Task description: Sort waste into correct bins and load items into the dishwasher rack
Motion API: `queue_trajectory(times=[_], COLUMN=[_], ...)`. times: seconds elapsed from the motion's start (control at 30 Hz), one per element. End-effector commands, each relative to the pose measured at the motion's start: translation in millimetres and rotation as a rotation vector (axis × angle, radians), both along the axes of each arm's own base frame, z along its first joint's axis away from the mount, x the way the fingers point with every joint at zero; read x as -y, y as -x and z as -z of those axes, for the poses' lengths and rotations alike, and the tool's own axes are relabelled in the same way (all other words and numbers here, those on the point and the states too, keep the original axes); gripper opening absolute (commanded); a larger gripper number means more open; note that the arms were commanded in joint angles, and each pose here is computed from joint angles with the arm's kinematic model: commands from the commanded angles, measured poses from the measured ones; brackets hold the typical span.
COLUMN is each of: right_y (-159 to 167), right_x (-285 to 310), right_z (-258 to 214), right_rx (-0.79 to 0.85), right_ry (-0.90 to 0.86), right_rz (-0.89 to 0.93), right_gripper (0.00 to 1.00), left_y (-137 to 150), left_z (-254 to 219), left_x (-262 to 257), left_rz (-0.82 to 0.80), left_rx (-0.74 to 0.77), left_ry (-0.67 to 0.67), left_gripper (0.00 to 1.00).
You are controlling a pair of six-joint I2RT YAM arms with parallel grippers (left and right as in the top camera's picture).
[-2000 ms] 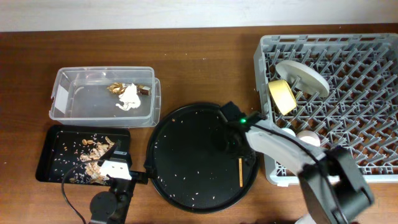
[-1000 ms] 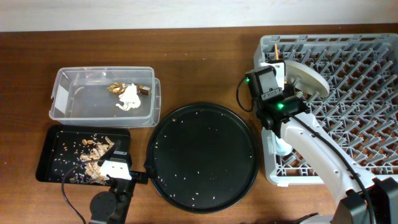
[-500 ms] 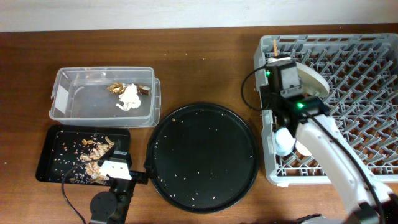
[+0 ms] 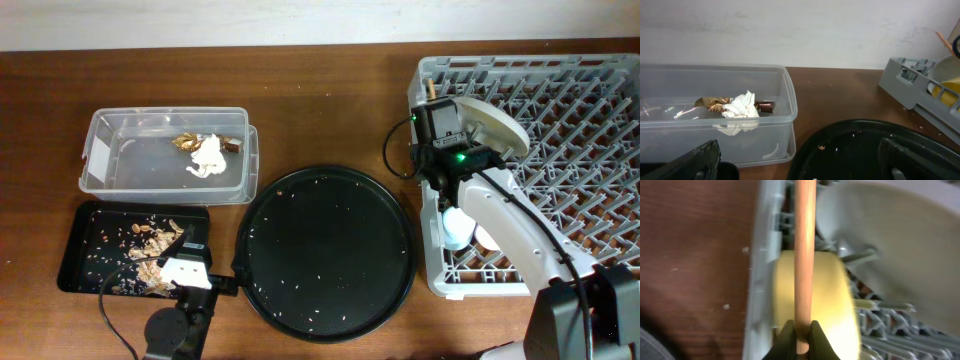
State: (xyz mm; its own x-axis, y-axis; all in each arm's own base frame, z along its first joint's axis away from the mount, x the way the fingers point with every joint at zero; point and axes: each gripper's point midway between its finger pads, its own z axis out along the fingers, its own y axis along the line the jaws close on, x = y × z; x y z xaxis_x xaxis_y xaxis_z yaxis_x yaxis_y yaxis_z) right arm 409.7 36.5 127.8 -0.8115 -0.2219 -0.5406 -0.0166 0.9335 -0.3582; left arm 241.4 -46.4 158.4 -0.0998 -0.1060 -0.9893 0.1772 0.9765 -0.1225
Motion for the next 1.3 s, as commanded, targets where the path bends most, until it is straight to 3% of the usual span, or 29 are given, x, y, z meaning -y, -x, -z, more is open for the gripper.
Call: queue_trajectory(times=[0.0, 0.07, 0.13, 0.33, 0.53, 0.63, 0.67, 0.73, 0.77, 0.8, 1.07, 1.13, 1.27], right_y=[-3, -3, -3, -3, -2, -7, -7, -7, -7, -6, 7, 11, 35], right_x=[17, 15, 12, 10, 34, 44, 47, 45, 42, 37, -8, -21, -75], right_z=[-14, -13, -12, -10, -24, -28, -28, -29, -31, -36, -99, -93, -59], right_rx=[0.043, 0.040, 0.036, 0.028, 0.065, 0.045, 0.042, 0.037, 0.040, 0.055, 0.223, 0.193, 0.042], right_ry=[0.083, 0.073, 0.061, 0.047, 0.187, 0.250, 0.257, 0.264, 0.267, 0.262, 0.202, 0.165, -0.073], right_rz=[0.063, 0.056, 0.048, 0.038, 0.116, 0.063, 0.060, 0.044, 0.032, 0.021, -0.076, -0.130, -0.326], right_gripper=[0.22, 0.22, 0.13, 0.04, 0.04, 0.04, 0.11, 0.38, 0.46, 0.49, 0.55, 0.55, 0.53], left_y=[0, 0, 0, 0, 0, 0, 0, 0, 0, 0, 0, 0, 0], left_z=[2, 2, 2, 2, 2, 2, 2, 2, 2, 2, 2, 2, 2], left_x=[3, 3, 3, 3, 3, 3, 3, 3, 3, 3, 3, 3, 3], left_rz=[0.015, 0.015, 0.015, 0.015, 0.015, 0.015, 0.015, 0.015, 0.015, 0.015, 0.015, 0.015, 0.015], left_rx=[0.003, 0.003, 0.003, 0.003, 0.003, 0.003, 0.003, 0.003, 0.003, 0.003, 0.003, 0.003, 0.003], left_ry=[-0.011, -0.011, -0.011, -0.011, -0.011, -0.011, -0.011, -0.011, -0.011, -0.011, -0.011, -0.011, -0.011], left_gripper=[0.99, 0.99, 0.99, 0.99, 0.99, 0.99, 0.99, 0.99, 0.99, 0.99, 0.99, 0.99, 0.99])
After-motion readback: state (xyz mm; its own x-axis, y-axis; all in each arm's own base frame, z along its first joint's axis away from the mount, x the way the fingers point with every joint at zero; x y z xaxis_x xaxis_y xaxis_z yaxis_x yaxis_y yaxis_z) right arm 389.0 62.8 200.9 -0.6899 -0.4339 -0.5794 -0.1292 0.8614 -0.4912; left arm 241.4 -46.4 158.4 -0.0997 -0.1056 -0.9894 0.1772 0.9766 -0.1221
